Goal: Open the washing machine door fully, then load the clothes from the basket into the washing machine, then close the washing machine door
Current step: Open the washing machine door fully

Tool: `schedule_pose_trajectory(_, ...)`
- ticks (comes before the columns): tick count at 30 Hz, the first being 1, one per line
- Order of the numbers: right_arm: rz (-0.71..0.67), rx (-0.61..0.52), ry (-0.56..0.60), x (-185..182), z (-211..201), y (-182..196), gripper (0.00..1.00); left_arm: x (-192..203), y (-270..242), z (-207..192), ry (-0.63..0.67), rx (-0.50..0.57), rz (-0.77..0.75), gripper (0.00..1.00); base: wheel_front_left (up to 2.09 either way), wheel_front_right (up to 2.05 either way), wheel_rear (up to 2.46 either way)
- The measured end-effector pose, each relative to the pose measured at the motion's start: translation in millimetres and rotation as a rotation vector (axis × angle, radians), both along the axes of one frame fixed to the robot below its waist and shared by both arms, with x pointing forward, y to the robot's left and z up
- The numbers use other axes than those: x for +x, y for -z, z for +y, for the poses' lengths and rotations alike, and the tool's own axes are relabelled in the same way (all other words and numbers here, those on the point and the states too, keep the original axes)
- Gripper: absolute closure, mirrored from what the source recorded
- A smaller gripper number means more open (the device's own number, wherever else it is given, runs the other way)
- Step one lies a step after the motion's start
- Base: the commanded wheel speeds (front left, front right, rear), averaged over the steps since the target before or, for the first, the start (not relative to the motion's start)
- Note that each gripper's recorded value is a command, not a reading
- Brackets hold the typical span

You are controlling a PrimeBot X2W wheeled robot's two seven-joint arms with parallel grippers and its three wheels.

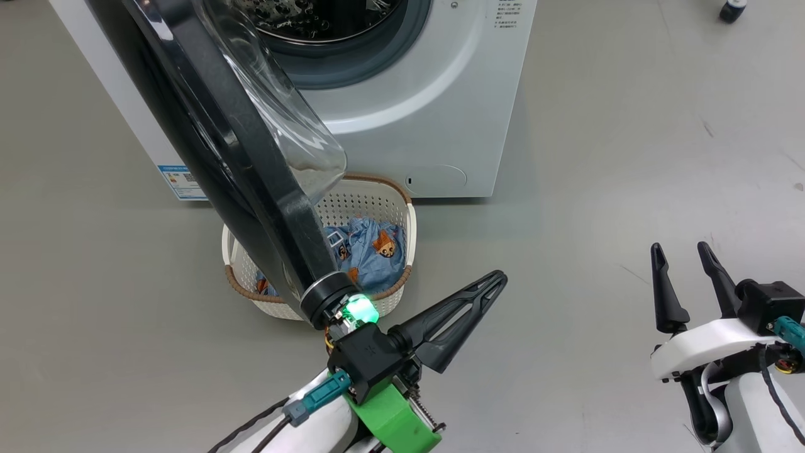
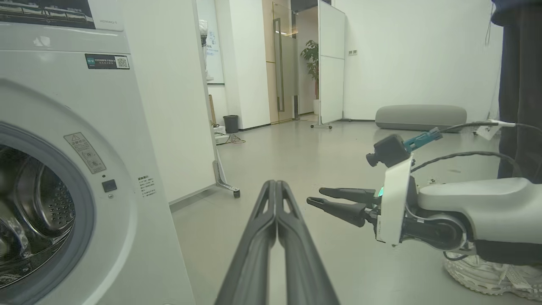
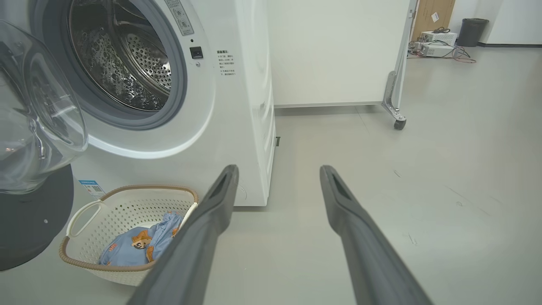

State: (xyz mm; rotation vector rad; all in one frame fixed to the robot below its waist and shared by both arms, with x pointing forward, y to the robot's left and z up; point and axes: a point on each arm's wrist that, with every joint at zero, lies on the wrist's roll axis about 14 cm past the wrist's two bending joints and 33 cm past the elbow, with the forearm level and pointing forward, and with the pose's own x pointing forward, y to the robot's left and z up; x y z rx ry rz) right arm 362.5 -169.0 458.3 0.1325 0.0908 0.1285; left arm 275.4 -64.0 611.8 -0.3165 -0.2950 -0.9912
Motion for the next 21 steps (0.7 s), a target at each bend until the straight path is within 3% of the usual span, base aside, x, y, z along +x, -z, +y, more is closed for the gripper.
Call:
schedule_pose_trajectory(15, 0.022, 0.001, -0.029, 3, 7, 7, 0.0, 29, 55, 28, -0.123, 0.084, 0.159, 1.0, 0.0, 0.0, 0.0)
schedule_pose_trajectory(21, 0.028, 0.003, -0.028, 6, 7, 10, 0.0, 44, 62, 42, -0.181, 0.064, 0.205, 1.0, 0.0, 0.0, 0.0)
